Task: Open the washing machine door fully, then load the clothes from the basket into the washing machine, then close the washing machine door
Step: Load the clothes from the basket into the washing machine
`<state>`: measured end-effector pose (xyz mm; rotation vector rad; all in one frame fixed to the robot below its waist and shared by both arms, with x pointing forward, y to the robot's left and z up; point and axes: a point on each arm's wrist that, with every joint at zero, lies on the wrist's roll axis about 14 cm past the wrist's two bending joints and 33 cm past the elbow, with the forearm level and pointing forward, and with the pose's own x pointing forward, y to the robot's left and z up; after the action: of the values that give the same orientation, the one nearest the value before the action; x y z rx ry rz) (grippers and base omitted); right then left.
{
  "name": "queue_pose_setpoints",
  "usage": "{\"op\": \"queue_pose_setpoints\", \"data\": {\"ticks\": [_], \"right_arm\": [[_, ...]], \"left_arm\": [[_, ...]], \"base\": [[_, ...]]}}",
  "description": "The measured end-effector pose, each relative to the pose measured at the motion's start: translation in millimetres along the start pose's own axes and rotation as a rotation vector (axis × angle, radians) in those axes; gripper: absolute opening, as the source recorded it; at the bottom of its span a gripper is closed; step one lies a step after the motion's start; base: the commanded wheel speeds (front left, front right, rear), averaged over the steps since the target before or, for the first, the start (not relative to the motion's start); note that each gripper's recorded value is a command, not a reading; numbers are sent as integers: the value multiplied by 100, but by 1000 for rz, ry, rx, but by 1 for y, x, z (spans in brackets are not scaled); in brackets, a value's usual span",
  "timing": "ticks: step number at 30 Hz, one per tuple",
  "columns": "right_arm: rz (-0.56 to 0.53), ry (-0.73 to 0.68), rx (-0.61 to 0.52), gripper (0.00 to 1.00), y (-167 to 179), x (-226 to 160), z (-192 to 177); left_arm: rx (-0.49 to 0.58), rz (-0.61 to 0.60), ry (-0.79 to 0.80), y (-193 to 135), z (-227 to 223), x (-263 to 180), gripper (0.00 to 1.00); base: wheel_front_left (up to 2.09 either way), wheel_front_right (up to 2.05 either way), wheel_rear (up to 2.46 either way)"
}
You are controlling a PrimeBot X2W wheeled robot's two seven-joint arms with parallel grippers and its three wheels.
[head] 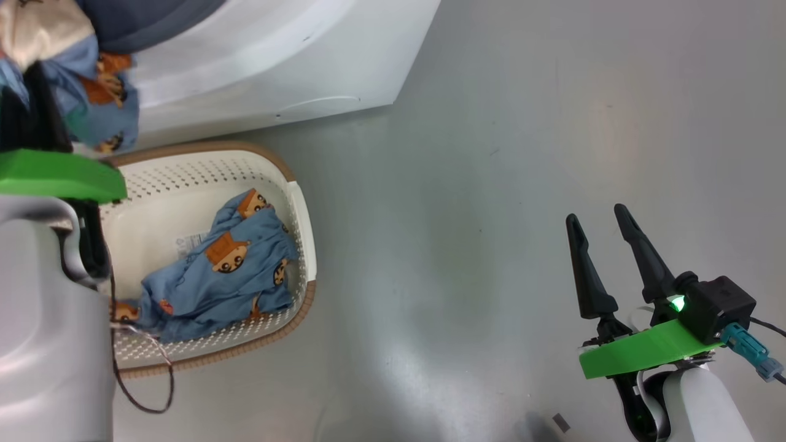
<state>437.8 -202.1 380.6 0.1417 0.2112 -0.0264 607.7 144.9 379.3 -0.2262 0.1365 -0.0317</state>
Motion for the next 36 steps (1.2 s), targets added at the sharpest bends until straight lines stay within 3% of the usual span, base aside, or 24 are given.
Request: {"op": "queue_pose_setpoints", "data": {"ticks": [17, 30, 36], "right_arm": [[-67, 3, 62, 100, -17, -29, 7], [-138, 64, 63, 100, -32, -59, -6], [-155, 98, 58, 100, -35, -66, -15]], "left_arm": [[87, -80, -91, -42, 66, 56, 0], [199, -153, -40, -60, 59, 113, 0], [187, -160, -69, -60, 65, 136, 0]], "base": [[0, 0, 0], [0, 0, 0], [0, 0, 0]]}}
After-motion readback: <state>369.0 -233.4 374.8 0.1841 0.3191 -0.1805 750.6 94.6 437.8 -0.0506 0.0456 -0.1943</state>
